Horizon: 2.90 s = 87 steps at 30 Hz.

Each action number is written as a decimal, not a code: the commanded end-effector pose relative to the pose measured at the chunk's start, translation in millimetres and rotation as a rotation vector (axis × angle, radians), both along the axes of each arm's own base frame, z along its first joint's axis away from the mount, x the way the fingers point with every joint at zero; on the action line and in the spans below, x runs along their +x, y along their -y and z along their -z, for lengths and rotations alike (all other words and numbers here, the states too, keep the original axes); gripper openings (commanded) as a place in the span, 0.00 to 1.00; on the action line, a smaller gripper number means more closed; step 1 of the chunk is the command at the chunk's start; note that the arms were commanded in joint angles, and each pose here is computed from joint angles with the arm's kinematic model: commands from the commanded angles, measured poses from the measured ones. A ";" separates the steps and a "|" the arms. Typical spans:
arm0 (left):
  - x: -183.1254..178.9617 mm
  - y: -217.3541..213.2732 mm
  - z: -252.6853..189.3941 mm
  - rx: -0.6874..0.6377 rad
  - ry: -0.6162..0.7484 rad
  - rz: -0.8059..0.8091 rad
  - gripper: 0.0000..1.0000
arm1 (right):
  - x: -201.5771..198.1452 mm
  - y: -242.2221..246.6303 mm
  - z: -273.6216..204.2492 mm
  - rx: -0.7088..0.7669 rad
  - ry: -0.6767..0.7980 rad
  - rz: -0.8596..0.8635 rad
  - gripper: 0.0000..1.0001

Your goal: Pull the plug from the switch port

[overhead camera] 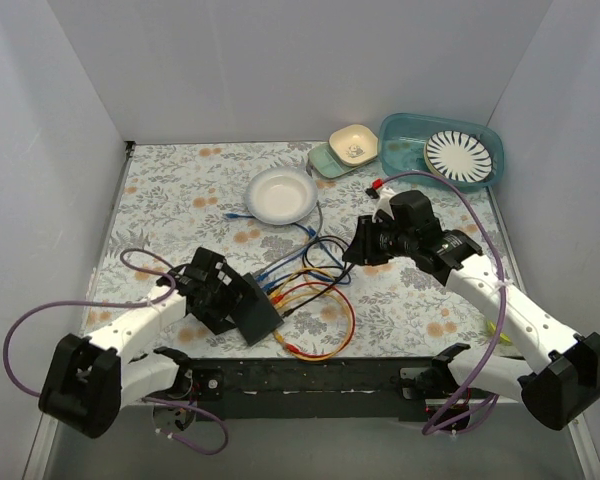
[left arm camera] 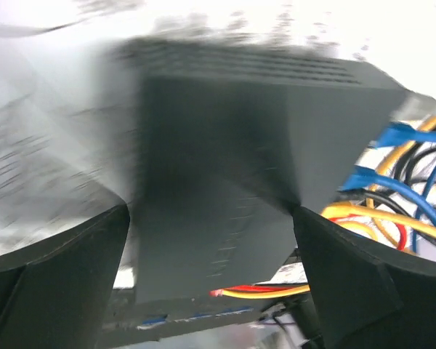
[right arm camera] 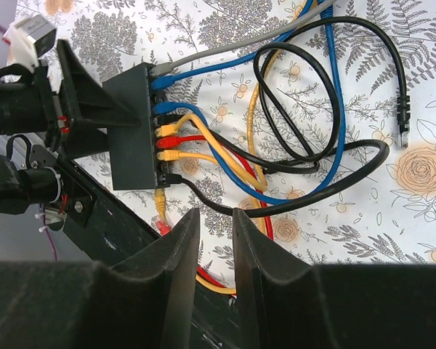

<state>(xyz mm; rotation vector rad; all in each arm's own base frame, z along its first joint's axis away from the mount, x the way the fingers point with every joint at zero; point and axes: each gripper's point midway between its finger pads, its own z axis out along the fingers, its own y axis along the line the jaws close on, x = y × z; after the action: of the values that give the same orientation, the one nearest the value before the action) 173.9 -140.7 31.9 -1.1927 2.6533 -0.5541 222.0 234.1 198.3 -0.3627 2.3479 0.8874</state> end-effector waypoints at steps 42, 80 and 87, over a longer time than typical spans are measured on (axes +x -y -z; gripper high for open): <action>-56.0 195.0 -11.0 0.085 0.300 0.806 0.72 | 169.1 -34.6 95.3 -0.254 -0.044 0.211 0.16; 94.5 107.0 46.5 0.167 0.036 0.380 0.70 | -17.6 9.2 158.7 -0.220 -0.397 0.100 0.06; 121.9 80.7 8.3 0.229 0.136 0.285 0.75 | 53.3 11.8 56.9 -0.168 -0.088 0.196 0.08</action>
<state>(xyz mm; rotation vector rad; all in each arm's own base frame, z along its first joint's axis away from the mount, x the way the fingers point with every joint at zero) 286.7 -283.2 36.2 -0.6727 2.7731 -0.7144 227.4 217.5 68.3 -0.1688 2.7167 0.6188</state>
